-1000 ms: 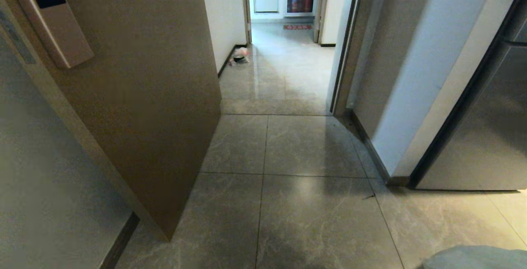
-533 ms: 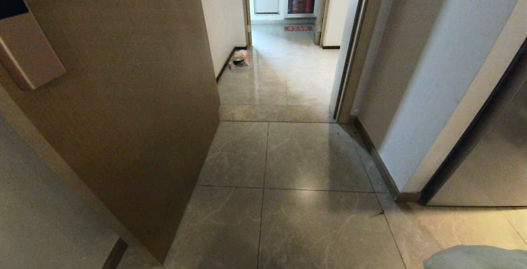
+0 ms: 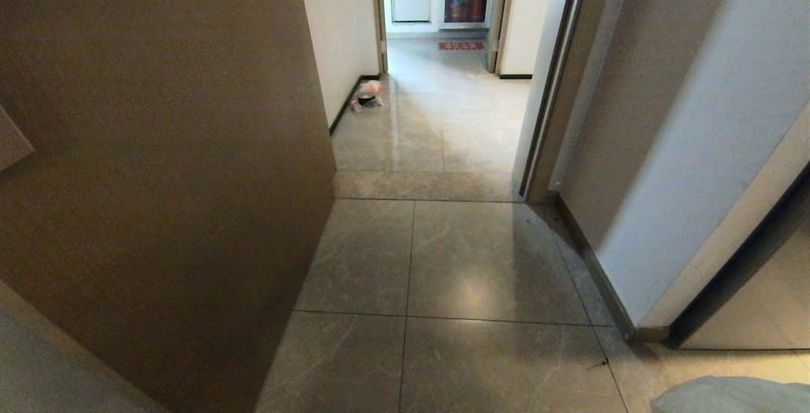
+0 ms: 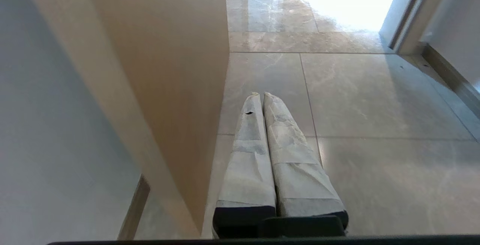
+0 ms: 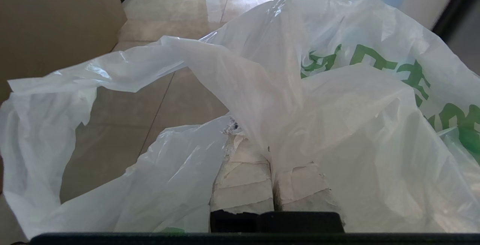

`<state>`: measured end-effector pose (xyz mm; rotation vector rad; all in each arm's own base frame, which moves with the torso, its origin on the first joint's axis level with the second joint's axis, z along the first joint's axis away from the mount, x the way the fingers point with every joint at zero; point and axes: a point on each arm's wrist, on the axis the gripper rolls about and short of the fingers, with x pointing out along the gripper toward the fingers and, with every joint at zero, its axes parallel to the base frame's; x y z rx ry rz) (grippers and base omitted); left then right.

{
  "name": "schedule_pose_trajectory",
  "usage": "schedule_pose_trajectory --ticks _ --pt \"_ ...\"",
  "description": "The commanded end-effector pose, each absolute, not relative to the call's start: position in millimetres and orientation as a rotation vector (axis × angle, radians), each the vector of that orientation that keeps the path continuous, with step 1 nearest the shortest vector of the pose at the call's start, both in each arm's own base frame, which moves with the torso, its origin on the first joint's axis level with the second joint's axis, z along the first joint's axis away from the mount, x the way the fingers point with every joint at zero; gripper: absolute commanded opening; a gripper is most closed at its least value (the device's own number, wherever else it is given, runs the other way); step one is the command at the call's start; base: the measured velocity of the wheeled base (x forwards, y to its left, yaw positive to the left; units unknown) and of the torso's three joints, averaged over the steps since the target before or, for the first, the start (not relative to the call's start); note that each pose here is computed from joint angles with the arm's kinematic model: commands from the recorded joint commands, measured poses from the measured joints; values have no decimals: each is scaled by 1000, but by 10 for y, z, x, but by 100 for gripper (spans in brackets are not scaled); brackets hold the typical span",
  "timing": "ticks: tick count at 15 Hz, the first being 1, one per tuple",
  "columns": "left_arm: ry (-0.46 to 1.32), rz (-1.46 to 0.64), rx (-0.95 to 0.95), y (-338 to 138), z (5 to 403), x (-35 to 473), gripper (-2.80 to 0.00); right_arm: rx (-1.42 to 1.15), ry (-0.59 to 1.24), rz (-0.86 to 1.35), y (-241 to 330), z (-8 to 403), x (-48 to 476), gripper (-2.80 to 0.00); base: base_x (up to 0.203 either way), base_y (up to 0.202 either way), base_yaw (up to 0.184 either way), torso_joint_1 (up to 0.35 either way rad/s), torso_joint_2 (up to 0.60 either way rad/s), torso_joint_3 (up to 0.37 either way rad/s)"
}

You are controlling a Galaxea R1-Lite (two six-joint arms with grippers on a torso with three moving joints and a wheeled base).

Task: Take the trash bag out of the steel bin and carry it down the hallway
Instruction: Put the trash bag at the door

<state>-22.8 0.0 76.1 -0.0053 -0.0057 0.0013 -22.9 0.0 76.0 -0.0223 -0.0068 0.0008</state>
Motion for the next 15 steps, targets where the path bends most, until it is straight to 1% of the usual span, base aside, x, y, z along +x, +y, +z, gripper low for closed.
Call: schedule_pose_trajectory --ticks 1,15 --pt "-6 2 -6 0 761 -228 -280 -23 -6 1 0 761 -228 -280 200 0 2 -1 2 -3" --pt "-6 2 -8 0 761 -228 -280 -23 -6 1 0 761 -228 -280 194 0 2 3 2 1"
